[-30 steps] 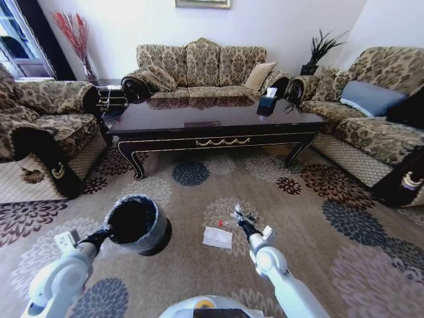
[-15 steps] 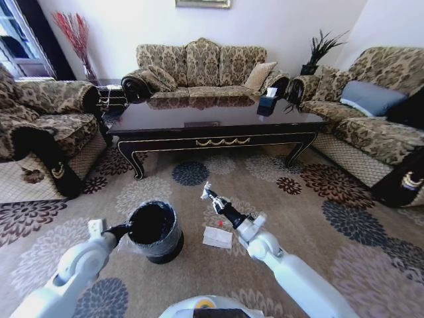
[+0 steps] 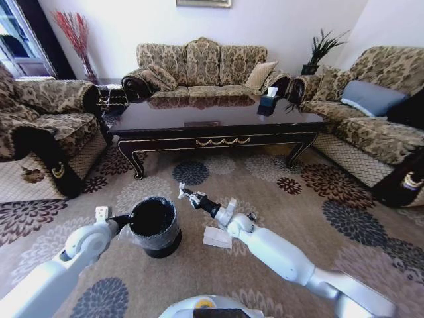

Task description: Move to the front of the table and pick up the trash from the floor, then place it into the trash bin.

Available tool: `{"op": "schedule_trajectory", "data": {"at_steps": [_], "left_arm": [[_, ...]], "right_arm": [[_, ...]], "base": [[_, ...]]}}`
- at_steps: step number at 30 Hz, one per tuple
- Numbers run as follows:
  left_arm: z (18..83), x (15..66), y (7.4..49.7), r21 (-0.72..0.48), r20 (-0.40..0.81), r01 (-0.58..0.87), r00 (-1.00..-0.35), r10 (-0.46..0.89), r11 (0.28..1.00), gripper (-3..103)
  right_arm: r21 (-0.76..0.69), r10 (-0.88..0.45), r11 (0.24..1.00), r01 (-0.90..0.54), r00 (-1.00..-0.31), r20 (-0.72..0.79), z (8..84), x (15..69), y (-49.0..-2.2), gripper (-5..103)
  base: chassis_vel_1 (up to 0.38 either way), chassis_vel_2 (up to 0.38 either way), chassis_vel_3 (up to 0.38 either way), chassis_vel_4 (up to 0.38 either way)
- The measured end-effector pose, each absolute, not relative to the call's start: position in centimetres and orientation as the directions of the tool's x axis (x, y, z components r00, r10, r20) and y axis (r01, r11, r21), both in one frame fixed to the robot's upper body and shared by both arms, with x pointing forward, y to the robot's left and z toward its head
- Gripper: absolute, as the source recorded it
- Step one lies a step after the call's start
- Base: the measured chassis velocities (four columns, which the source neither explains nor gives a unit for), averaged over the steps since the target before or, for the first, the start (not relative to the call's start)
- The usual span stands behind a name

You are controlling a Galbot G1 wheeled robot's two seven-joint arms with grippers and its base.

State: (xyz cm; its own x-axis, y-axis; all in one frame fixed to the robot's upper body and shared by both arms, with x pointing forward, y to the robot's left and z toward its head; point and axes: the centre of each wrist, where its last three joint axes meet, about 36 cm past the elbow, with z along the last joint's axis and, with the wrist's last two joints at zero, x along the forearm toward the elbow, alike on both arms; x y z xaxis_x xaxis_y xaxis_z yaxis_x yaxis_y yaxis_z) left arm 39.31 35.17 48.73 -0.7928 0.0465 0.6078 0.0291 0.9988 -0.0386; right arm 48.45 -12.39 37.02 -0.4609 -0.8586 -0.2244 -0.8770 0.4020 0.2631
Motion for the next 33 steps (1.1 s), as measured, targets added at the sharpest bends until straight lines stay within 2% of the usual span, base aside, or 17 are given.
{"op": "schedule_trajectory", "data": {"at_steps": [9, 20, 21, 23, 26, 27, 28, 30, 33], "left_arm": [[48.6, 41.1, 34.0, -0.059, 0.585, 0.048, -0.808, 0.074, 0.997, 4], [48.7, 42.0, 33.4, -0.084, 0.569, 0.052, -0.817, 0.091, 0.995, 4], [48.7, 42.1, 33.3, -0.086, 0.568, 0.050, -0.818, 0.090, 0.995, 4], [48.7, 42.2, 33.3, -0.092, 0.565, 0.046, -0.820, 0.090, 0.995, 4], [48.6, 42.3, 33.3, -0.094, 0.565, 0.044, -0.820, 0.090, 0.995, 4], [48.5, 42.3, 33.4, -0.093, 0.566, 0.040, -0.820, 0.086, 0.995, 4], [48.6, 42.3, 33.4, -0.093, 0.565, 0.038, -0.820, 0.084, 0.995, 4], [48.6, 42.4, 33.5, -0.093, 0.564, 0.037, -0.821, 0.083, 0.995, 4], [48.8, 42.4, 33.6, -0.094, 0.560, 0.033, -0.825, 0.080, 0.995, 4]], "right_arm": [[0.265, -0.877, 0.358, -0.895, -0.420, -0.234, 37.3, 48.0, -10.9, 0], [0.247, -0.869, 0.406, -0.880, -0.455, -0.193, 35.3, 48.5, -10.7, 0], [0.241, -0.871, 0.407, -0.881, -0.454, -0.188, 35.2, 48.6, -10.8, -3], [0.238, -0.877, 0.395, -0.887, -0.442, -0.189, 35.0, 48.7, -10.8, 7], [0.240, -0.880, 0.386, -0.891, -0.433, -0.193, 34.9, 48.7, -10.8, 13], [0.244, -0.887, 0.369, -0.897, -0.418, -0.193, 34.6, 48.5, -11.2, 29], [0.244, -0.888, 0.369, -0.897, -0.418, -0.193, 34.5, 48.4, -11.2, 35], [0.244, -0.888, 0.369, -0.897, -0.418, -0.192, 34.5, 48.4, -11.4, 35], [0.238, -0.887, 0.378, -0.895, -0.423, -0.184, 34.3, 48.3, -11.9, 50]], "base": [[0.000, 0.000, 0.000, 0.000], [0.000, 0.000, 0.000, 0.000], [0.000, 0.000, 0.000, 0.000], [0.000, 0.000, 0.000, 0.000], [0.000, 0.000, 0.000, 0.000], [0.000, 0.000, 0.000, 0.000], [0.000, 0.000, 0.000, 0.000], [0.000, 0.000, 0.000, 0.000], [0.000, 0.000, 0.000, 0.000]]}}
